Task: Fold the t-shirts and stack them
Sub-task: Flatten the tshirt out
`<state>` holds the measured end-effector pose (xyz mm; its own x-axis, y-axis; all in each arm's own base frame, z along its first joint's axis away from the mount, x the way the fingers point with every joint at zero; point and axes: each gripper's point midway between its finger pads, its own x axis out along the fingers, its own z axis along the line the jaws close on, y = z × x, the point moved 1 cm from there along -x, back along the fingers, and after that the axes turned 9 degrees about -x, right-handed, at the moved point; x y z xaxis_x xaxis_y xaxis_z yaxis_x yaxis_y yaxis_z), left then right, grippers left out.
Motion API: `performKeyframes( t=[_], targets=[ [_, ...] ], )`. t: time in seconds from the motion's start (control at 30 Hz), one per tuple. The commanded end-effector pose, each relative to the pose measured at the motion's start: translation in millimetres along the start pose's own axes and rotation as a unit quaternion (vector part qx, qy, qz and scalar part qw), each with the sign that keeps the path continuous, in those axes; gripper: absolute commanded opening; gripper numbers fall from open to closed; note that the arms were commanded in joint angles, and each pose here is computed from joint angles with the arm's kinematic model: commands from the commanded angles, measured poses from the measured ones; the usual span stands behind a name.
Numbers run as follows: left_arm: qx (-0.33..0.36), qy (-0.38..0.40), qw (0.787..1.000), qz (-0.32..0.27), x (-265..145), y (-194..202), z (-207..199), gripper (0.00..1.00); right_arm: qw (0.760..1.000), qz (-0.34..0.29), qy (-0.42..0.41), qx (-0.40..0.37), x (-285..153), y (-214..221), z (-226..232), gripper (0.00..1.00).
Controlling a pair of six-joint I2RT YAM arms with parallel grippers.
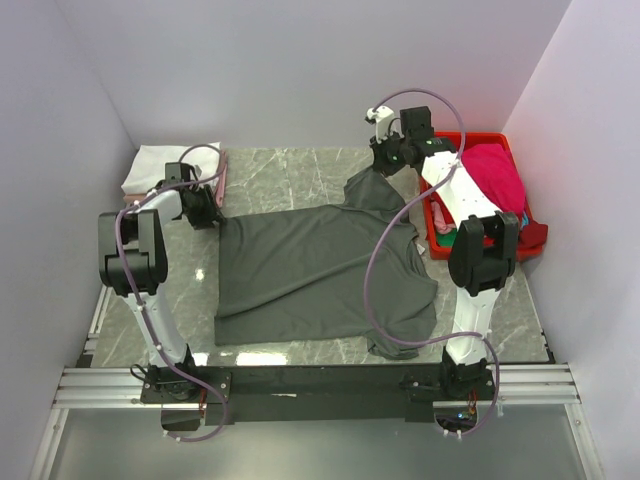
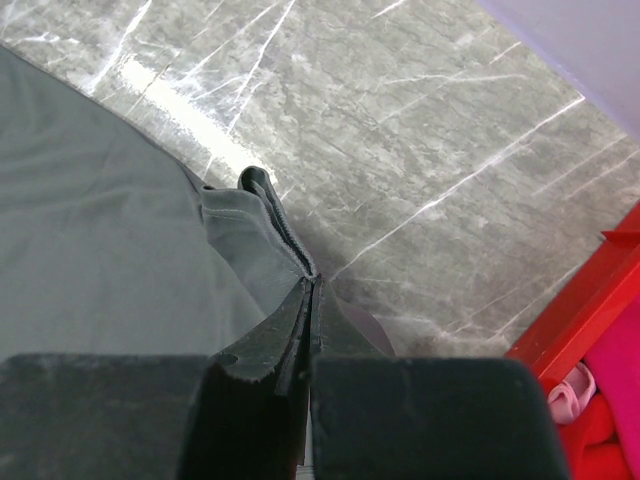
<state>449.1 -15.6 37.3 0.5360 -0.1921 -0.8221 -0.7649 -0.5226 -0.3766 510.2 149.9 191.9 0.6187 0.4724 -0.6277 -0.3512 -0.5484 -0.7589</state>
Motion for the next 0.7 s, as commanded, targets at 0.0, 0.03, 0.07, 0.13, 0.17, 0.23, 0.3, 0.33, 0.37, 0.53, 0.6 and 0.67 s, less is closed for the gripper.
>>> performKeyframes(
  t=[0.0, 0.03, 0.07, 0.13, 0.17, 0.23, 0.3, 0.33, 0.37, 0.53, 0.6, 0.67],
  targets=[
    [0.004, 0.017, 1.000, 0.004, 6, -4, -6, 0.46, 1.000, -0.028, 0.006, 0.002, -7, -15, -9, 0.00],
    [0.003, 0.016, 1.000, 0.004, 7, -4, -6, 0.45, 1.000, -0.029, 0.006, 0.002, -8, -16, -9, 0.00],
    [0.005, 0.019, 1.000, -0.001, 3, -7, -9, 0.45, 1.000, -0.029, 0.004, 0.003, -8, -17, -8, 0.00],
    [0.007, 0.028, 0.999, -0.015, -3, -10, -13, 0.45, 1.000, -0.027, 0.003, 0.004, -6, -16, -8, 0.00],
    [0.008, 0.033, 0.999, -0.025, -13, -12, -17, 0.46, 1.000, -0.028, 0.002, 0.005, -7, -17, -8, 0.00],
    [0.007, 0.036, 0.999, -0.038, -21, -16, -20, 0.46, 1.000, -0.029, 0.001, 0.006, -6, -18, -7, 0.00],
    [0.003, 0.038, 0.998, -0.050, -31, -19, -23, 0.46, 1.000, -0.028, 0.001, 0.010, -5, -17, -8, 0.00],
    [0.002, 0.040, 0.998, -0.053, -34, -19, -25, 0.46, 1.000, -0.027, 0.000, 0.010, -5, -16, -8, 0.00],
    [-0.002, 0.043, 0.997, -0.061, -39, -20, -26, 0.46, 1.000, -0.027, 0.000, 0.011, -6, -16, -7, 0.00],
    [-0.006, 0.063, 0.996, -0.065, -44, -20, -34, 0.47, 1.000, -0.024, 0.000, 0.009, -7, -14, -7, 0.00],
    [-0.008, 0.066, 0.996, -0.057, -41, -22, -36, 0.48, 1.000, -0.022, 0.000, 0.011, -7, -13, -6, 0.00],
    [-0.009, 0.060, 0.997, -0.050, -32, -26, -35, 0.47, 1.000, -0.023, -0.001, 0.012, -7, -13, -6, 0.00]
  ],
)
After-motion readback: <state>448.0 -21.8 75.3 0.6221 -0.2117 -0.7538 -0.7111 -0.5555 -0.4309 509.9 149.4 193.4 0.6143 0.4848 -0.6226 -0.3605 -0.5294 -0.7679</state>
